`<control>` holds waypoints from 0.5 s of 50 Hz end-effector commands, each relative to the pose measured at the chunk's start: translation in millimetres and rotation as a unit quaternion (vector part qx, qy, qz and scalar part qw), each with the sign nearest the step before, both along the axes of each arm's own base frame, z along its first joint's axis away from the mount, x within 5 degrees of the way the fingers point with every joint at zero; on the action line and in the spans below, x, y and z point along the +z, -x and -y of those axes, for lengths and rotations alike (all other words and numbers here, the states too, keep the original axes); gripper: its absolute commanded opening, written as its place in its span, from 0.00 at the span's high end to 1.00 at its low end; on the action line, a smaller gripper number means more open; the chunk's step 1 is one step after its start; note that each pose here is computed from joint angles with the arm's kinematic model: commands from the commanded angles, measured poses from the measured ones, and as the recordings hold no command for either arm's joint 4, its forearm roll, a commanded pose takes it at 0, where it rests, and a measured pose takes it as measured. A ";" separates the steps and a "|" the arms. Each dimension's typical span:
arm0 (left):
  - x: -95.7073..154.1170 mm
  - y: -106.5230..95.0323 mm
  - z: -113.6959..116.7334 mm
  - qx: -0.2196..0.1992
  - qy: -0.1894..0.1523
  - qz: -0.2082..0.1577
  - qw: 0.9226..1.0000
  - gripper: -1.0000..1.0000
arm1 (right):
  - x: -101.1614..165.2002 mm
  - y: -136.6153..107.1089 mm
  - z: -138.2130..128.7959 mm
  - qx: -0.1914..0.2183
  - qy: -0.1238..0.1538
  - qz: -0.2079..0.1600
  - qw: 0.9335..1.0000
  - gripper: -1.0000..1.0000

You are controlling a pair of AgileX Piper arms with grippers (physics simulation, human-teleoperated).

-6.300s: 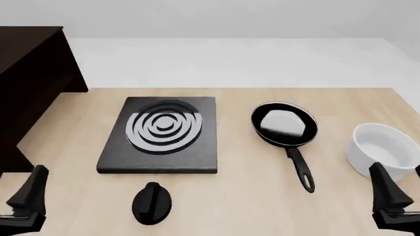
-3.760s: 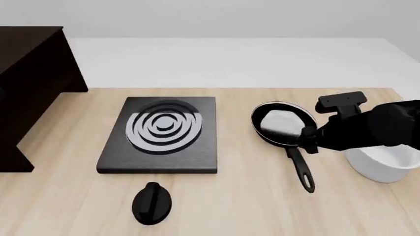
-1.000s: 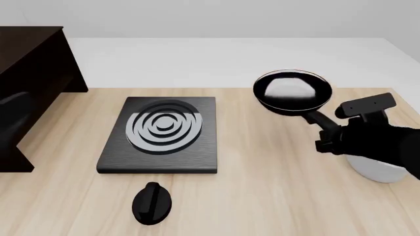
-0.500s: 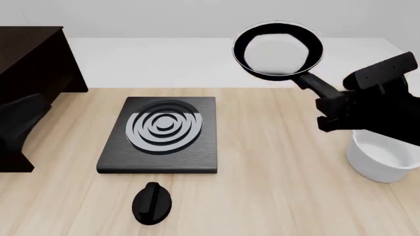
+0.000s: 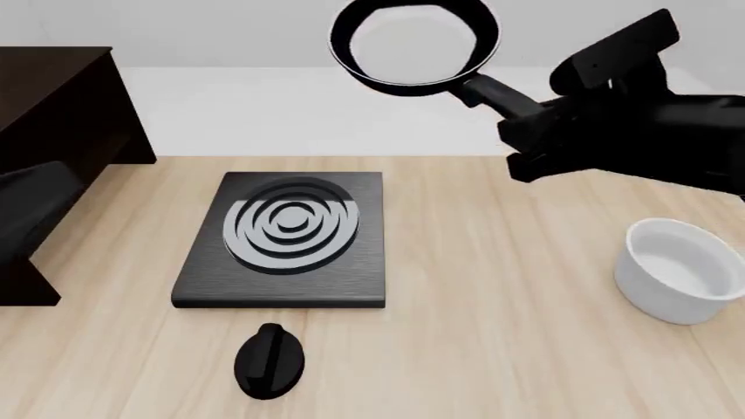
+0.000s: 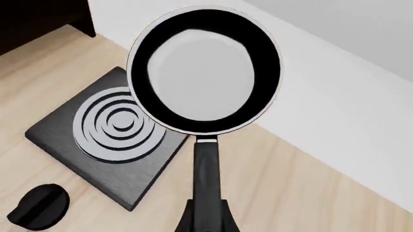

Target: Put the frying pan on the cabinet shelf.

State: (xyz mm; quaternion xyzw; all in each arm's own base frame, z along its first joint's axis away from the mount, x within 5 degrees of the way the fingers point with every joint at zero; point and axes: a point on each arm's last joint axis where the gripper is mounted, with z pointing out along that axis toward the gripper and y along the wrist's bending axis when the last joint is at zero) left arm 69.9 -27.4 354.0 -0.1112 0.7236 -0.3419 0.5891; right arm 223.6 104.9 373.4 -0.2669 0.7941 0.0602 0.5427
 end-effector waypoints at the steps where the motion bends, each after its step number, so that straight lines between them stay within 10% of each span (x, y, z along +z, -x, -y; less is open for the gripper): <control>1: -0.4 7.4 -3.2 0.006 0.072 -0.007 0.997 0.00 | 36.0 0.2 -29.6 0.050 -0.029 0.033 0.998 1.00; 25: -18.5 7.9 0.1 -0.013 0.115 -0.045 0.992 0.00 | 26.9 -3.6 -107.4 0.148 -0.039 0.014 0.988 1.00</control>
